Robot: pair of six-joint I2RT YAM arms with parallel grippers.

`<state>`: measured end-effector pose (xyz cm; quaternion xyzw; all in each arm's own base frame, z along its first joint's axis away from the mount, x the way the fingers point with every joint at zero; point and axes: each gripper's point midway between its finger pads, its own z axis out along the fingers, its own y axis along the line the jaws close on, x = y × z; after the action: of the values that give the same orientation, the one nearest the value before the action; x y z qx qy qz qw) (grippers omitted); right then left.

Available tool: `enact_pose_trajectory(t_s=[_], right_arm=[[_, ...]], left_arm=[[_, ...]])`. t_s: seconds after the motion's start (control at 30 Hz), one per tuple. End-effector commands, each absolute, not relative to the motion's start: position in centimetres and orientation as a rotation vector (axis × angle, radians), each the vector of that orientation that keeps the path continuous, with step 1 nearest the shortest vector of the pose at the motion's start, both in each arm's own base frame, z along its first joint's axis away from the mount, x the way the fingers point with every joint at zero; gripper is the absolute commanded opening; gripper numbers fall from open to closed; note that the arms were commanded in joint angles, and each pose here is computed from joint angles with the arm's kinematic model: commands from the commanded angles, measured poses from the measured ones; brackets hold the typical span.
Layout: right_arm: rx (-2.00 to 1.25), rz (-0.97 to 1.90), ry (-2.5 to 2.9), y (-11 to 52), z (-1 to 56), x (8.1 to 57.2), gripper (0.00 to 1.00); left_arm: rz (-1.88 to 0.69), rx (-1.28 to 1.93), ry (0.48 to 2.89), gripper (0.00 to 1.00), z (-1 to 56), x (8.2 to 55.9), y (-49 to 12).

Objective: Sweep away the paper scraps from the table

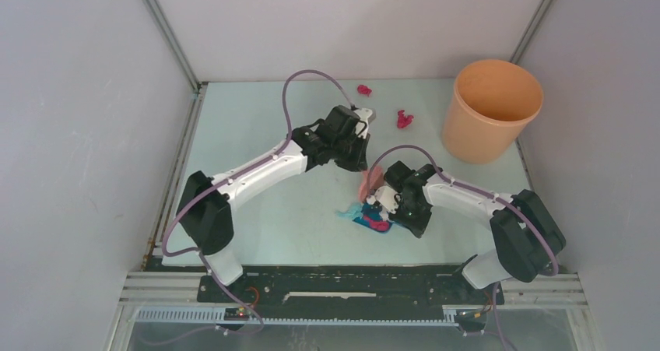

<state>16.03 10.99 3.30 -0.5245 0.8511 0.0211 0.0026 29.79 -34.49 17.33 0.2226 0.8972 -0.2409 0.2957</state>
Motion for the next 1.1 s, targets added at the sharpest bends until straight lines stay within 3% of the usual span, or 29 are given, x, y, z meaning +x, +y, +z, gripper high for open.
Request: enact_pose_trajectory(t_s=[0.0, 0.23, 0.53, 0.83, 1.07], right_arm=[[-1.600, 0.040, 2.655, 11.5, 3.7, 17.1, 0.04], [-1.547, 0.090, 2.668, 11.5, 3.8, 17.3, 0.04], [-1.533, 0.117, 2.658, 11.4, 4.2, 16.9, 0.04], [-1.536, 0.091, 2.670, 10.9, 4.0, 16.8, 0.04], [-1.539, 0.084, 2.674, 10.9, 3.9, 16.8, 0.05]], left_arm=[[-0.905, 0.648, 2.452, 0.00, 17.5, 24.4, -37.8], [-0.949, 0.665, 2.413, 0.00, 19.1, 22.5, -39.1], [-0.731, 0.572, 2.310, 0.00, 21.7, 25.5, -36.7], [-0.251, 0.596, 2.269, 0.01, 23.8, 27.7, -29.2], [0.157, 0.629, 2.326, 0.00, 21.0, 28.8, -23.9]])
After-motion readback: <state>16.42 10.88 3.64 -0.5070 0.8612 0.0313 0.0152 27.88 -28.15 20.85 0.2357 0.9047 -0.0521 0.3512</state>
